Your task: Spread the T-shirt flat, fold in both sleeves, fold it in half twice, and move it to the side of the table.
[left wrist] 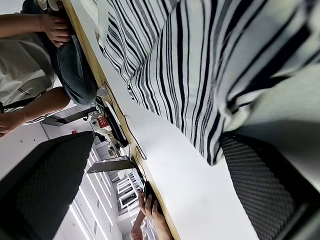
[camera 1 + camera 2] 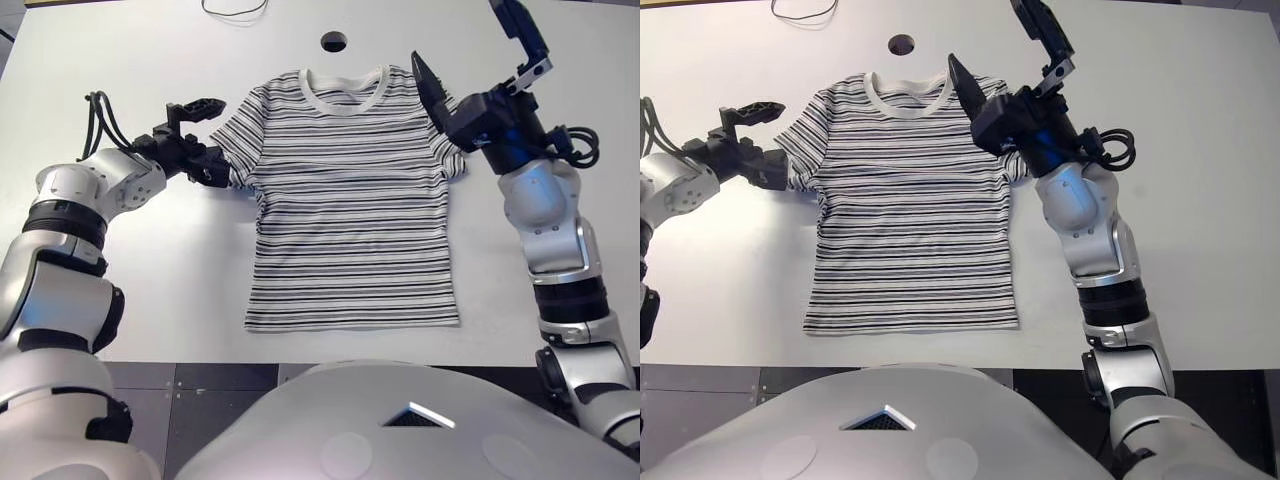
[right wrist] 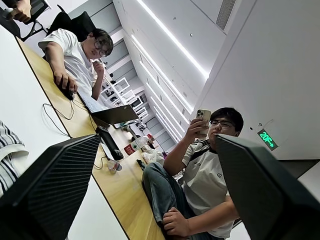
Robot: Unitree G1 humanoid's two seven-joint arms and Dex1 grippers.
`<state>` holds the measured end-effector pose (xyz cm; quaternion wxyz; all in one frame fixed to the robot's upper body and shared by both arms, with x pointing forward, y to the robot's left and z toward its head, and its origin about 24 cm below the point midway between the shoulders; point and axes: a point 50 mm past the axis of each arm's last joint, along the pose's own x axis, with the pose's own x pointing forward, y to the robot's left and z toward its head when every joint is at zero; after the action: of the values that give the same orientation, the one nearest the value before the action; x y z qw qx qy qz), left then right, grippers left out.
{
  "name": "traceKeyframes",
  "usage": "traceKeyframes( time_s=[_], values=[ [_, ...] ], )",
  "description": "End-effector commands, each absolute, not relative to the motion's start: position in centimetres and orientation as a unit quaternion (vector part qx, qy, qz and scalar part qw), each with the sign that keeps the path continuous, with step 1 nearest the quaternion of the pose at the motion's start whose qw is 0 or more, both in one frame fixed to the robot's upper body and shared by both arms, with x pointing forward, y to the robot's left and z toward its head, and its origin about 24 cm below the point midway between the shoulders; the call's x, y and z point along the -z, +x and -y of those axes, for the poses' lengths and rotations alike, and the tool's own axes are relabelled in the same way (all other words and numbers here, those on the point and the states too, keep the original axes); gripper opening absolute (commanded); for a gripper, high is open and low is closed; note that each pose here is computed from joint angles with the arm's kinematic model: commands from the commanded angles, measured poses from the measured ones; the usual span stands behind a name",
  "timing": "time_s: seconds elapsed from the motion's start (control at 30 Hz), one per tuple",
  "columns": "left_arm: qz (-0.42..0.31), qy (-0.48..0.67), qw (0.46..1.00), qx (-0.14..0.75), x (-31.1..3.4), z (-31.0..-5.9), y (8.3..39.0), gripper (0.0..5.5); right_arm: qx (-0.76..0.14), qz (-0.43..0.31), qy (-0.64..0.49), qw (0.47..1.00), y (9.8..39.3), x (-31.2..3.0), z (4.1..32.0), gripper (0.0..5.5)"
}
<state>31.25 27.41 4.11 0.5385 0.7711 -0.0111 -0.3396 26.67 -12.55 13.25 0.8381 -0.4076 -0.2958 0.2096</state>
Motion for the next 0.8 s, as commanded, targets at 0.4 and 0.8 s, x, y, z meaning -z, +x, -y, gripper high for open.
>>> traceKeyframes(
  time_s=[0.4,0.8],
  values=[
    [-0.026,0.784,0.497,0.370,-1.3,-27.2,30.7,3.98,-0.205,0.289,-0.410,0.840,26.5,-13.1,12.9,4.21],
    [-0.039,0.773,0.517,0.364,-0.5,-27.3,30.1,1.98,-0.207,0.282,-0.411,0.842,26.3,-12.7,13.1,4.21]
  ],
)
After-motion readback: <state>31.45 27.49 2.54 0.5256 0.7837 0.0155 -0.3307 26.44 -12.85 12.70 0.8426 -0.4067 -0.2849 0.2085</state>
